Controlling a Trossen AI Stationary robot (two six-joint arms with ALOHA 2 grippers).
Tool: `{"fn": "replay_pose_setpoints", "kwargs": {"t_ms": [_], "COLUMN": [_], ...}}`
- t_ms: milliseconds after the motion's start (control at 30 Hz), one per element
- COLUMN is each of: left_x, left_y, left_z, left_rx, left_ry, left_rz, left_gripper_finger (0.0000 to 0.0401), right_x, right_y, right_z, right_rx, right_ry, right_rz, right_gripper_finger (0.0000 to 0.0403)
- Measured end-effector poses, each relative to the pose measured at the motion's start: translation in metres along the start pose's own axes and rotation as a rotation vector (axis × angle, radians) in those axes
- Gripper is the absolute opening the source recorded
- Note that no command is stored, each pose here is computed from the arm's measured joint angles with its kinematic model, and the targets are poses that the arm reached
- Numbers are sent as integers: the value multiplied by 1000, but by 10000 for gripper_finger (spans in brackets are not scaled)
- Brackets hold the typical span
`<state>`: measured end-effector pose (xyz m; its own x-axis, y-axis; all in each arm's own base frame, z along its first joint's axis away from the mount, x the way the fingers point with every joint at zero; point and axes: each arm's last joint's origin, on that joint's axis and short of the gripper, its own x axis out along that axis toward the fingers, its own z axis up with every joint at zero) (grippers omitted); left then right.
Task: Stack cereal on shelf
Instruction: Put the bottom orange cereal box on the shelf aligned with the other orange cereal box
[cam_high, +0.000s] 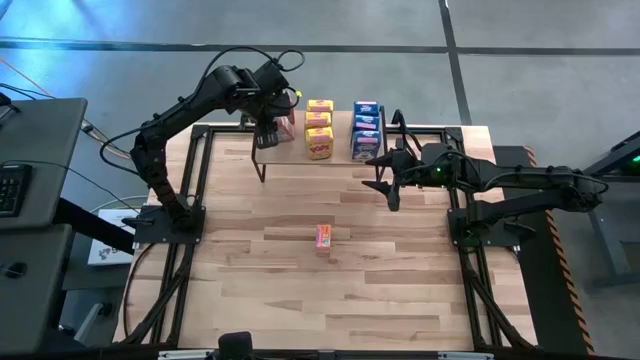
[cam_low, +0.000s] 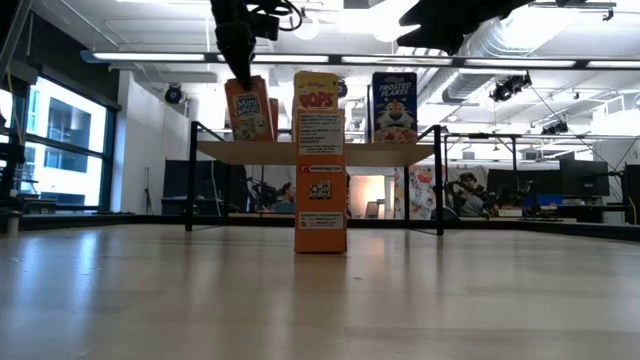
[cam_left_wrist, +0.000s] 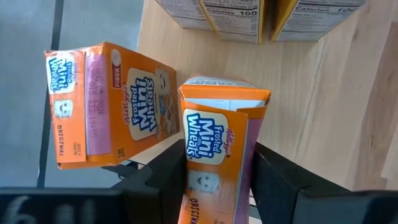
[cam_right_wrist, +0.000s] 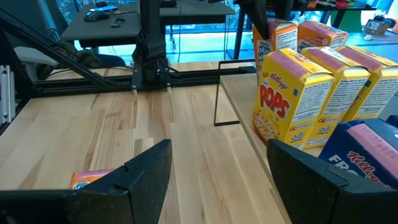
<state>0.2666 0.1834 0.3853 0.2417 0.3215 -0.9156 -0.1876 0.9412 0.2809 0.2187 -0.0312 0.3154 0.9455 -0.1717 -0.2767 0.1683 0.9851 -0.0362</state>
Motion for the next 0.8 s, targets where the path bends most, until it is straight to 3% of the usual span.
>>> {"fn": "replay_pose_setpoints", "kwargs": {"t_ms": [800], "left_x": [0], "left_y": [2], "left_z": [3], "left_rx": [21], "left_ry": [-20], "left_rz": [41], "left_gripper_finger": [198], "right_x": [0], "right_y": [0], "right_z": [0], "right_rx": [0], "right_ry": [0], "right_rz": [0], "right_gripper_finger": [257]}}
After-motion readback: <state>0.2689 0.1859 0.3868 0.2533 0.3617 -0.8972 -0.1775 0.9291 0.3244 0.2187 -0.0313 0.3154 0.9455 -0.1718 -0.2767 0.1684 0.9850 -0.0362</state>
